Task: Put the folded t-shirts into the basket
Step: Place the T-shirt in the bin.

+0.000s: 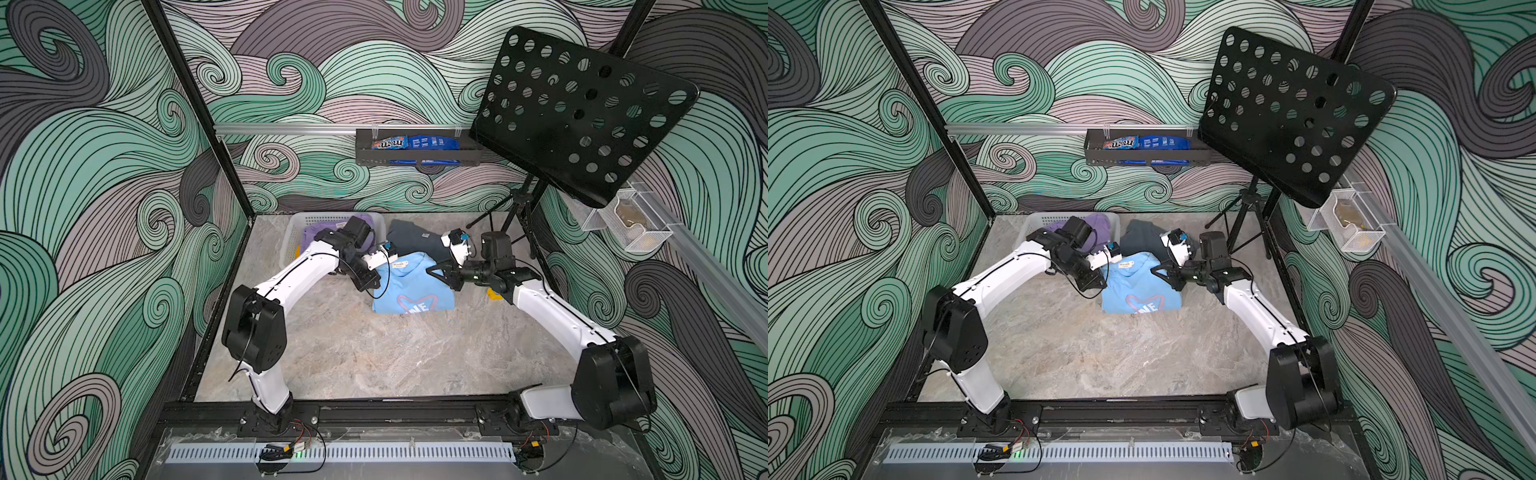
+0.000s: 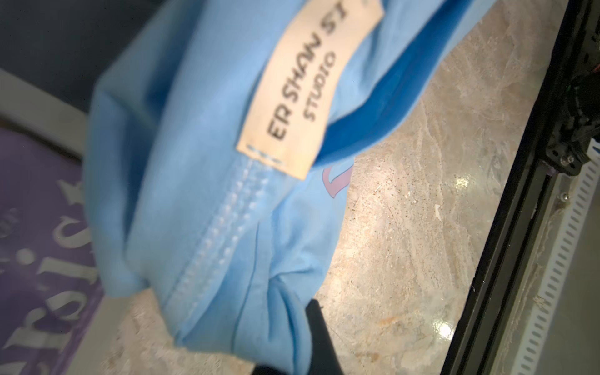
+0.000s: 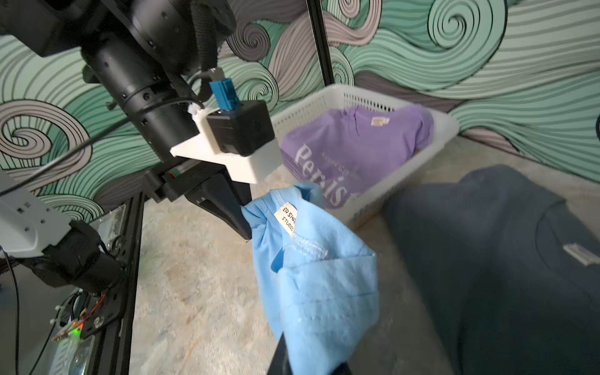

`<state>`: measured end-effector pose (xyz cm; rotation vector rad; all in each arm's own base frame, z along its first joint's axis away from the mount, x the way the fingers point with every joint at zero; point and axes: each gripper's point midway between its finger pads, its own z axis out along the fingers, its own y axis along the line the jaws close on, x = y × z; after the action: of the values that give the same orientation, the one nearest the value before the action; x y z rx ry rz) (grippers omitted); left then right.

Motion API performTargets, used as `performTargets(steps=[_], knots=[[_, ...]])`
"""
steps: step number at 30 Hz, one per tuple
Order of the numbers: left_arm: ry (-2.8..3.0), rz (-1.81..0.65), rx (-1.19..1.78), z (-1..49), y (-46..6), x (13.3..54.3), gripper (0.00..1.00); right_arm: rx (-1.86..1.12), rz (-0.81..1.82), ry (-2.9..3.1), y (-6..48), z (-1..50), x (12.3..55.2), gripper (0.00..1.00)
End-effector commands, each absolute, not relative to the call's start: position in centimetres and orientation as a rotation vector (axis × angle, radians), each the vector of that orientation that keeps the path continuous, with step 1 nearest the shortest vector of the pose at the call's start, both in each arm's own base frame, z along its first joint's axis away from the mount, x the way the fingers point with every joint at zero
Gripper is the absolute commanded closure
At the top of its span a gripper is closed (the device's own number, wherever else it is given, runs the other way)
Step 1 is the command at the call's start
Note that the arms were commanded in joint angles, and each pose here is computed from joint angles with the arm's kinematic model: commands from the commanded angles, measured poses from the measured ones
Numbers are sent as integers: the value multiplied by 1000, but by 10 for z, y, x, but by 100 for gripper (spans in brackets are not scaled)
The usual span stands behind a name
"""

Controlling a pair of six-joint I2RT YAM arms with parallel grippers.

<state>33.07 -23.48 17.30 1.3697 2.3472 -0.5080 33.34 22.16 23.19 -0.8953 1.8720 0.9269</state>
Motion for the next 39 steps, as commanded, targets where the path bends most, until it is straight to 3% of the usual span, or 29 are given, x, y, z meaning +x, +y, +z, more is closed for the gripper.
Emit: performTargets(steps=[1, 8, 16, 30, 39], knots=[[2314, -422, 1326, 220, -207, 332, 100, -882, 957, 1681, 247, 295, 337, 100], [2272, -203, 1162, 281, -148, 359, 100, -876, 961, 1551, 304, 359, 347, 100], [2253, -50, 930, 317, -85, 401, 100, -871, 981, 1557, 364, 377, 387, 100], [2325, 27, 757, 296, -32, 466, 100, -953, 1010, 1608, 430, 328, 470, 100], [2411, 15, 786, 266, -27, 469, 100, -972, 1041, 1679, 438, 290, 477, 100]])
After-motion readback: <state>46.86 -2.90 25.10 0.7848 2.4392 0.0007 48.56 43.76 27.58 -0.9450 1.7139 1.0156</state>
